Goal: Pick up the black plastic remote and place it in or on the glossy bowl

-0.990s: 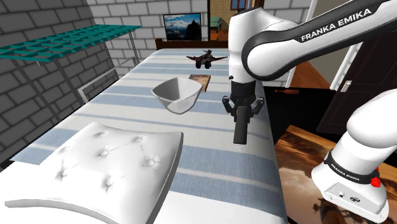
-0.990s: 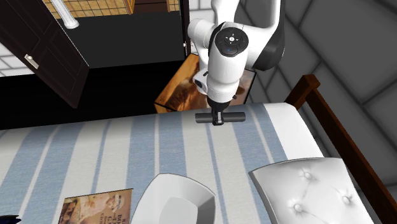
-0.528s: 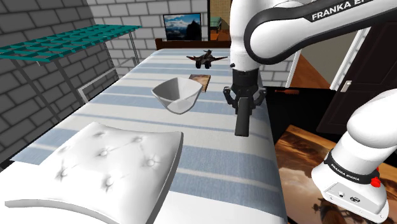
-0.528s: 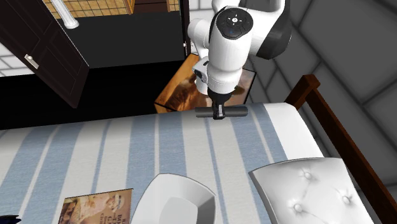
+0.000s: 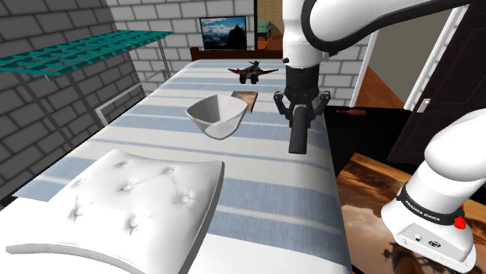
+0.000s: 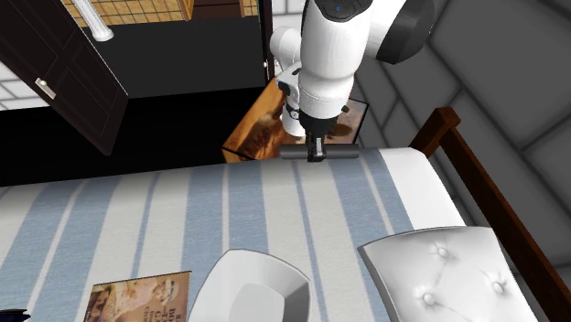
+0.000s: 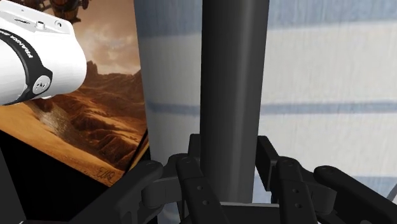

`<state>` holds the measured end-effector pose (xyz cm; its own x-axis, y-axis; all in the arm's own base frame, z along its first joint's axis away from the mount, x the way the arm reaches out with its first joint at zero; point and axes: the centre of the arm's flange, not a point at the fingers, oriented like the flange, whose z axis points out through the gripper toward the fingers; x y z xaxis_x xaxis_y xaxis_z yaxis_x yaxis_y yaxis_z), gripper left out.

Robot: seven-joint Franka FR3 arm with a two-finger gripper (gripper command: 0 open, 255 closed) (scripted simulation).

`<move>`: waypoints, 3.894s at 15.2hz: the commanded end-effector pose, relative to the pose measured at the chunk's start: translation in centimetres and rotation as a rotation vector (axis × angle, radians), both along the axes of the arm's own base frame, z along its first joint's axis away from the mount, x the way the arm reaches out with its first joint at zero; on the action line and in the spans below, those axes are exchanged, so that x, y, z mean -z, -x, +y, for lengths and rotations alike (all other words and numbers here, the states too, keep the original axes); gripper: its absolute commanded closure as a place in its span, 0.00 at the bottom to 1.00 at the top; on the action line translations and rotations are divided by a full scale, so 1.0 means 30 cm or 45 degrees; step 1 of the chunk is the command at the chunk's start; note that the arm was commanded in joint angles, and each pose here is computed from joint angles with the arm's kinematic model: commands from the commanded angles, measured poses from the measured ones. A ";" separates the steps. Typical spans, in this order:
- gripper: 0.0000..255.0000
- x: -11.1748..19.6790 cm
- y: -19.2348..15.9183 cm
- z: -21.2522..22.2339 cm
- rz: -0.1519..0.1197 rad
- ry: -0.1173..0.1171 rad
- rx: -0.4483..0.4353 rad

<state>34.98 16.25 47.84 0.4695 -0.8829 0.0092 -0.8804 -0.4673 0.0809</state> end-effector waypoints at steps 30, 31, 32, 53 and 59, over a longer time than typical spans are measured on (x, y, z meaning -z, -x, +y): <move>1.00 -0.054 -1.141 0.015 0.001 0.000 0.000; 1.00 -0.053 -1.185 0.016 0.000 0.000 0.000; 1.00 -0.052 -1.213 0.016 0.000 0.000 0.000; 0.00 0.148 -1.214 0.016 0.000 0.000 0.000; 0.00 0.060 -1.219 0.020 0.000 0.000 0.000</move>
